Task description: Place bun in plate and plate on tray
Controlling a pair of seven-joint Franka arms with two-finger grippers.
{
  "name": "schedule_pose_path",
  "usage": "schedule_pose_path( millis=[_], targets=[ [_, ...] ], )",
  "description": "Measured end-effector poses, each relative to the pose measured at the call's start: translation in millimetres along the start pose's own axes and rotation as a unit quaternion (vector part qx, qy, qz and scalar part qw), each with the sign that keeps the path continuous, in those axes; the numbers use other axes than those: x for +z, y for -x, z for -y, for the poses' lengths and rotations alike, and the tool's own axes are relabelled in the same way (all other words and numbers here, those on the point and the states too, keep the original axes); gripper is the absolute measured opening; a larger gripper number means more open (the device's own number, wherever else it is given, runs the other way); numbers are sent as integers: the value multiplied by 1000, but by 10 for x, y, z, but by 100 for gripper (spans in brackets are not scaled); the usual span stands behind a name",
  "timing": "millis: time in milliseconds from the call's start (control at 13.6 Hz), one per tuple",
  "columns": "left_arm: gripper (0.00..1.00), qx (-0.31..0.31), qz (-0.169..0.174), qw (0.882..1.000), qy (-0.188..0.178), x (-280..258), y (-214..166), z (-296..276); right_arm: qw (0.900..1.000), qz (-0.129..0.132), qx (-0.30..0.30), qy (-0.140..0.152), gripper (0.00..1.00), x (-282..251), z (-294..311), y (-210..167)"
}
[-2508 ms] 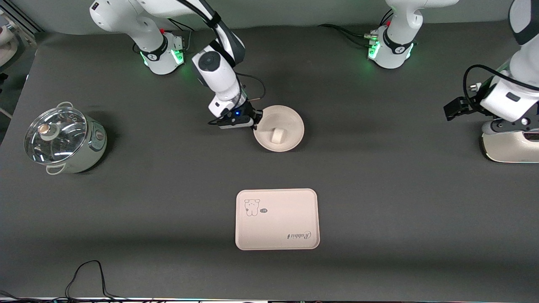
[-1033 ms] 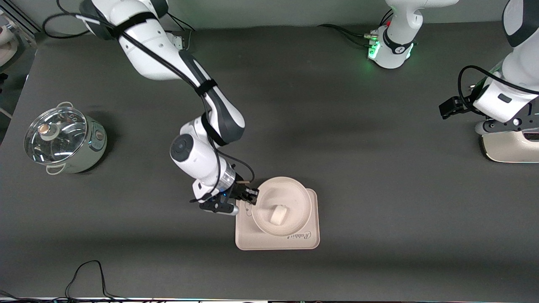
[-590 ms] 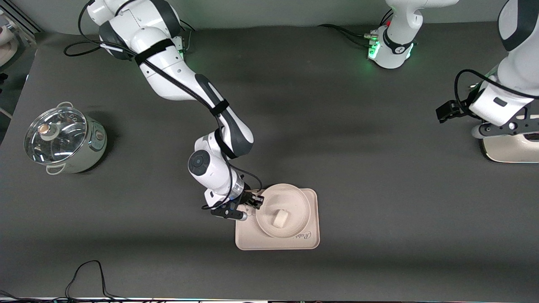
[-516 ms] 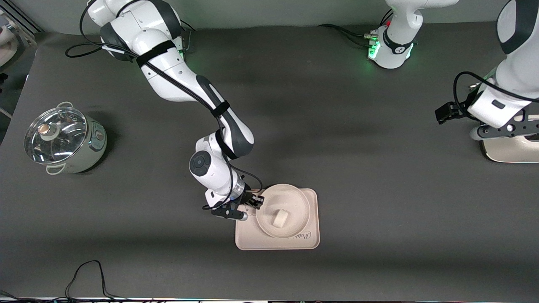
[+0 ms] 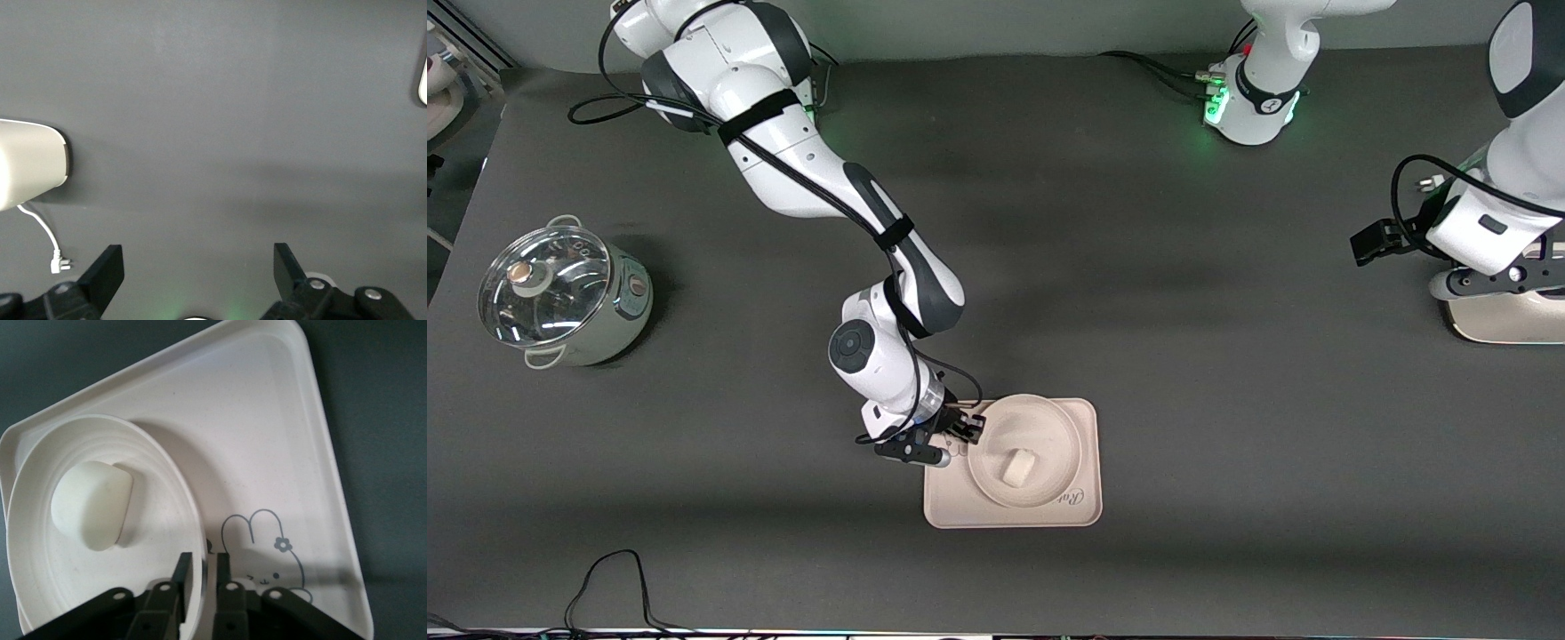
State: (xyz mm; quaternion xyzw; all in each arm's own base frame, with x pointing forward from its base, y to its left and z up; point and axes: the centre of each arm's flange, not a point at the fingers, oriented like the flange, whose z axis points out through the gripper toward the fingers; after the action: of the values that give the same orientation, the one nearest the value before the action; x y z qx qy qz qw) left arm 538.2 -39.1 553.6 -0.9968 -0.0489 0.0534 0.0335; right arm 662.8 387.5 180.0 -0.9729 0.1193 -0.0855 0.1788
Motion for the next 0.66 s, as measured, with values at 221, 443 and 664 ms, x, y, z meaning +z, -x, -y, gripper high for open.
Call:
schedule_pose_path(
  millis=[221, 443, 664],
  targets=[
    [100, -6, 1, 1000, 2, 4, -9, 58, 1000, -6, 0, -4, 62, -66, 27, -62],
    [100, -7, 2, 1000, 3, 7, -9, 72, 1000, 20, -3, 6, 93, -402, 127, -163],
    [100, -7, 5, 1000, 2, 11, -4, 72, 997, 74, -8, 25, 100, -1339, 304, -312]
  ],
)
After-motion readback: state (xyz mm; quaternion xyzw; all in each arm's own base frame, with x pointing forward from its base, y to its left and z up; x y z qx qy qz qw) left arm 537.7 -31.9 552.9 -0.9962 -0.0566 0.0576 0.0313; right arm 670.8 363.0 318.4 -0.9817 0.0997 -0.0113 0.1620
